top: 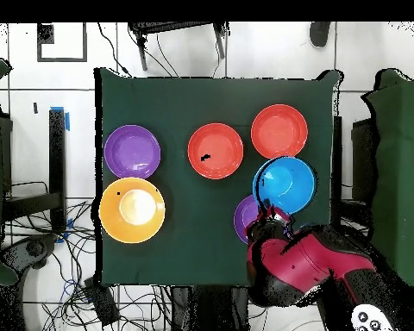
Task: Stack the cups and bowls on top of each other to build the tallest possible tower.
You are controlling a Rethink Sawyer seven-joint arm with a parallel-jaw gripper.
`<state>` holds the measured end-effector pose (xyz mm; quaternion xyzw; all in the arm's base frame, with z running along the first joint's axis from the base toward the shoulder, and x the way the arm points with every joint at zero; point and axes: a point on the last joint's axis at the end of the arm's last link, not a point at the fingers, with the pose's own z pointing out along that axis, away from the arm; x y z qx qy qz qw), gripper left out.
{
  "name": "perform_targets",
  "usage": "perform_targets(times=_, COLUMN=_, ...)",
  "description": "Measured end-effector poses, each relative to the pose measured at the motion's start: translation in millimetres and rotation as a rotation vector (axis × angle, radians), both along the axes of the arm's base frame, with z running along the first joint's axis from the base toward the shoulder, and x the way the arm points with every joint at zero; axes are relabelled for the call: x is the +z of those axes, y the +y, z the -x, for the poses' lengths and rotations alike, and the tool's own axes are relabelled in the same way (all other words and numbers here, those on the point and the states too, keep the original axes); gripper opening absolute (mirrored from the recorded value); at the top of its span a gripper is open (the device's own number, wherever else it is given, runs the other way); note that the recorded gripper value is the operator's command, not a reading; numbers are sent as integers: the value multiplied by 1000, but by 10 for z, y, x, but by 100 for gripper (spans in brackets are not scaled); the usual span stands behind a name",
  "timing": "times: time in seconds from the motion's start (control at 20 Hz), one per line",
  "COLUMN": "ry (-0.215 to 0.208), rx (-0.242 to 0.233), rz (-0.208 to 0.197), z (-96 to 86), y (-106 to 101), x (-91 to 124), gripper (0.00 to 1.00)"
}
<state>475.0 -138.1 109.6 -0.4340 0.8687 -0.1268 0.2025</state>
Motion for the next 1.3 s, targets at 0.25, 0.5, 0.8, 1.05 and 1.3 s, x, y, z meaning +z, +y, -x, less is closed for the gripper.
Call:
perform_targets(times=0.25, ry=0, rx=1, rz=0, z=-1, y=4, x=0, gripper=0)
perform_targets(times=0.5, ry=0, rx=6, rz=0, z=-10, y=27, x=1, gripper=0)
perform_targets(times=0.8, ry=-5, rx=16, rz=2, z=-56, y=75, x=9, gripper=100)
perform_targets(times=1.05, ry=-6, rx=30, rz=7, z=-88, y=150, x=12, gripper=100)
perform_targets(times=1.3, ry=-18, rx=54, rz=5, z=-120, y=253, x=37, gripper=100)
